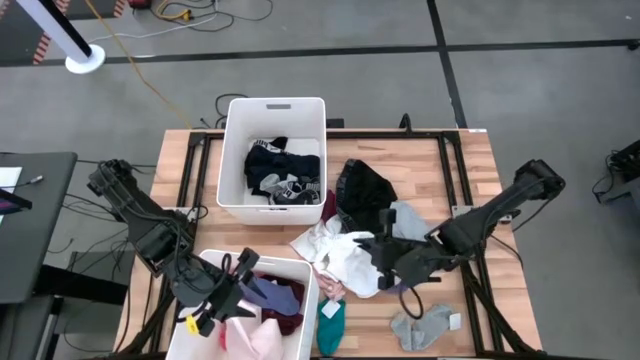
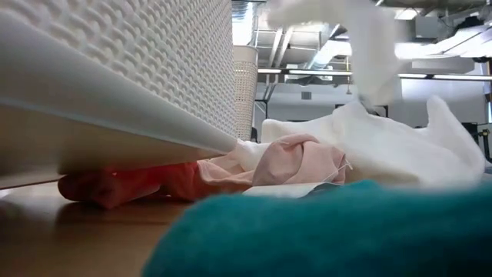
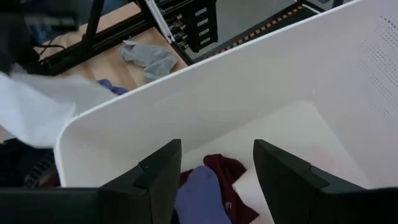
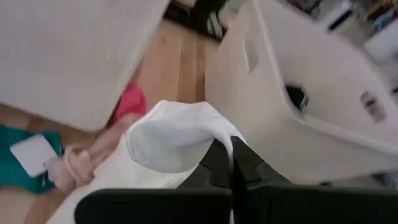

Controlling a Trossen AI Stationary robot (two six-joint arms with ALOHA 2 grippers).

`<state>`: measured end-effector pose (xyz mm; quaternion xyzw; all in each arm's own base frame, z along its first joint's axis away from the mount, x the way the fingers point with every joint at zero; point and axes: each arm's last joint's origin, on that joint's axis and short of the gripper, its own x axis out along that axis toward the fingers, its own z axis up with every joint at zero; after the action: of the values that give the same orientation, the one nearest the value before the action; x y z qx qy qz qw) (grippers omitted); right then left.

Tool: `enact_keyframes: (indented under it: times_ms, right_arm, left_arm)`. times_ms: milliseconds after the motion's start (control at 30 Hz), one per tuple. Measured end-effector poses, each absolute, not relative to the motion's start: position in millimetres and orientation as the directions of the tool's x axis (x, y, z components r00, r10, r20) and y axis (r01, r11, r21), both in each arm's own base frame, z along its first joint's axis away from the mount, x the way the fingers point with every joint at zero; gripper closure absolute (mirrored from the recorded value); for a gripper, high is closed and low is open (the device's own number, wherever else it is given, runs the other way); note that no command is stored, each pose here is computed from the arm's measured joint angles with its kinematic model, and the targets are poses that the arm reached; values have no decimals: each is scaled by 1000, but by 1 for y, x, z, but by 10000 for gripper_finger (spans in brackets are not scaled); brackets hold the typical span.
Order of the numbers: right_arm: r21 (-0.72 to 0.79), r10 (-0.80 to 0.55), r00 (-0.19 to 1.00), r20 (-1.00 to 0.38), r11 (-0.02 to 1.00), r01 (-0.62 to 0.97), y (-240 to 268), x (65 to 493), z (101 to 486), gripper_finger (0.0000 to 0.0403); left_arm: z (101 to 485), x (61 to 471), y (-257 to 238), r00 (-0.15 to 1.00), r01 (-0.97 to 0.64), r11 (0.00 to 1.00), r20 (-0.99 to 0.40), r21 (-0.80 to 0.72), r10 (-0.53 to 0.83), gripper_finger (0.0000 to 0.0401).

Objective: Sort clothes
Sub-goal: Put the white sock into the bottom white laundry bin

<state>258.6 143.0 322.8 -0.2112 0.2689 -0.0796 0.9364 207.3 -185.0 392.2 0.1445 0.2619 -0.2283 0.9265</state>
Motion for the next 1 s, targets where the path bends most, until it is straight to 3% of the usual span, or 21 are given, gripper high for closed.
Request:
enact_keyframes:
  times_ms: [400, 700, 900, 1000]
  right_arm:
    - [-537, -189, 938, -289, 844, 4, 147, 263, 393, 403]
    - [-564, -11, 992, -129, 823, -65, 153, 266, 425, 403]
    - [-572, 85, 995, -47, 815, -97, 151, 269, 436, 403]
    - [-576, 94, 995, -45, 811, -103, 146, 272, 436, 403]
  left_arm:
    - [389, 197, -181, 723, 500, 854, -612, 143, -320, 206]
    - [384, 194, -177, 698, 486, 859, -663, 160, -271, 206]
    - [386, 195, -170, 788, 338, 888, -609, 311, -86, 206]
    - [395, 199, -169, 849, 290, 880, -525, 375, -56, 206]
